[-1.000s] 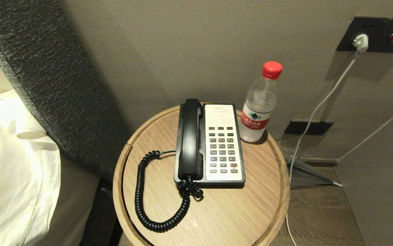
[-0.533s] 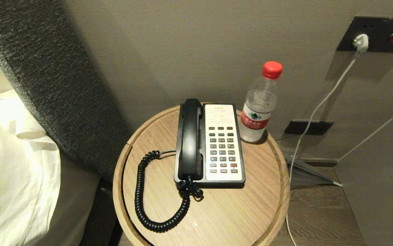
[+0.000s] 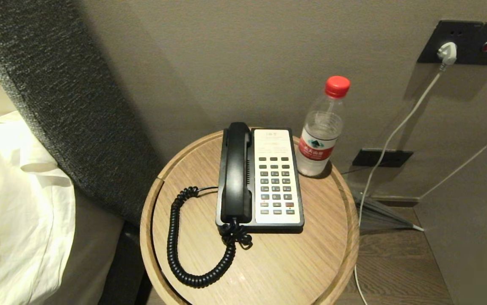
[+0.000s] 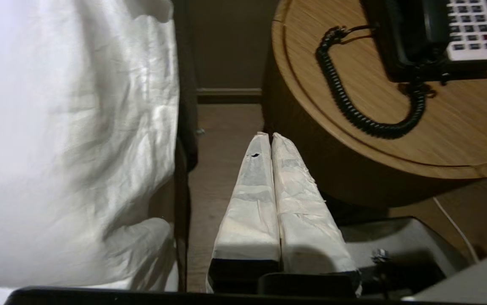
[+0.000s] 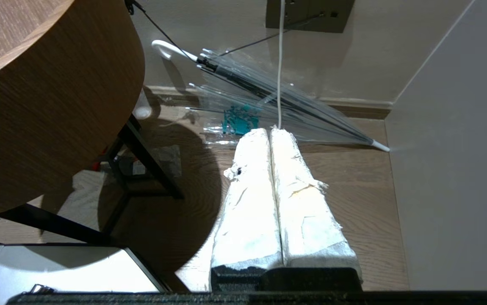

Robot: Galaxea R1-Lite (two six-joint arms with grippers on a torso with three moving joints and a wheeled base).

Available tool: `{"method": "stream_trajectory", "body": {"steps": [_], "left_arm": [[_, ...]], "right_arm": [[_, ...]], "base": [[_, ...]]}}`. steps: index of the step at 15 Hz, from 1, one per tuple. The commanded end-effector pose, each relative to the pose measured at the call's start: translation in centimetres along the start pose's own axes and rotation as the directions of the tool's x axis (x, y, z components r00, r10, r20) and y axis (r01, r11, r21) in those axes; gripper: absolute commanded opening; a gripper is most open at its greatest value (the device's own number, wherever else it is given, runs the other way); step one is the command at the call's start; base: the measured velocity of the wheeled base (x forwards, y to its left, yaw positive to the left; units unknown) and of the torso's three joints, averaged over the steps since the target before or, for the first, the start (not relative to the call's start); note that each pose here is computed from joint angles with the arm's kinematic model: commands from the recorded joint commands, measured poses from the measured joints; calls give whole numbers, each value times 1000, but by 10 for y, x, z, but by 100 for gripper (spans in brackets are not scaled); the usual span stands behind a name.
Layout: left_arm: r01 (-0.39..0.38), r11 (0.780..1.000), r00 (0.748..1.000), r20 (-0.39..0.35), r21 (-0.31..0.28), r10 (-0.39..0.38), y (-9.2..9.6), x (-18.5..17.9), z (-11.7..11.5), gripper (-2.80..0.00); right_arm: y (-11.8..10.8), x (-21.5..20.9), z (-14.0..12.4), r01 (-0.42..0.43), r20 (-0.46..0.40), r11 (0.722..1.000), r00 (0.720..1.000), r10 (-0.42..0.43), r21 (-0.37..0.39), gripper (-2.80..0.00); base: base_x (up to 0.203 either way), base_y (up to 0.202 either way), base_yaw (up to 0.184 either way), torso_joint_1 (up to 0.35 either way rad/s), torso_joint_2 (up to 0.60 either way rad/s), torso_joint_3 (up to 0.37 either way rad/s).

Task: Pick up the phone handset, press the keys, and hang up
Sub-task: Pick up the desk phone handset

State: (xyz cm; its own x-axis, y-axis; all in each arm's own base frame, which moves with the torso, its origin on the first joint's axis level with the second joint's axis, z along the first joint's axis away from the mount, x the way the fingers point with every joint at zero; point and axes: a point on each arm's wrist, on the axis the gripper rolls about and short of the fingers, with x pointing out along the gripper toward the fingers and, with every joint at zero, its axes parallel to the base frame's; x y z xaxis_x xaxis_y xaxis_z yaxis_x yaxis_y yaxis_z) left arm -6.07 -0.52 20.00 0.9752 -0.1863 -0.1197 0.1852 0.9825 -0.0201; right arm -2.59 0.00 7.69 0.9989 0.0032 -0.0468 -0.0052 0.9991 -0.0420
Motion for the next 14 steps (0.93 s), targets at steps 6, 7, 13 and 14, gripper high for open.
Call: {"method": "stream_trajectory", "body": {"steps": [6,7,13,14], "left_arm": [[143,978,957,-232,-148,-175,20,119,107,-280],[169,971,952,-226,-169,-205,20,129,115,-280],[213,953,928,-262,-213,-266,-3,207,142,-280],[212,954,931,-255,-210,-263,-5,209,144,-280]], "right_arm": [[0,-1,0,1,10,1000,1000,-1,-1,-280],[0,-1,0,-1,10,1000,1000,1,-1,-280],[0,-1,0,-1,10,1000,1000,1,-1,-280],[0,-1,0,1,10,1000,1000,-1,-1,-280]], "base": [[0,0,0,0,0,0],[0,0,0,0,0,0],[0,0,0,0,0,0],[0,0,0,0,0,0]]}}
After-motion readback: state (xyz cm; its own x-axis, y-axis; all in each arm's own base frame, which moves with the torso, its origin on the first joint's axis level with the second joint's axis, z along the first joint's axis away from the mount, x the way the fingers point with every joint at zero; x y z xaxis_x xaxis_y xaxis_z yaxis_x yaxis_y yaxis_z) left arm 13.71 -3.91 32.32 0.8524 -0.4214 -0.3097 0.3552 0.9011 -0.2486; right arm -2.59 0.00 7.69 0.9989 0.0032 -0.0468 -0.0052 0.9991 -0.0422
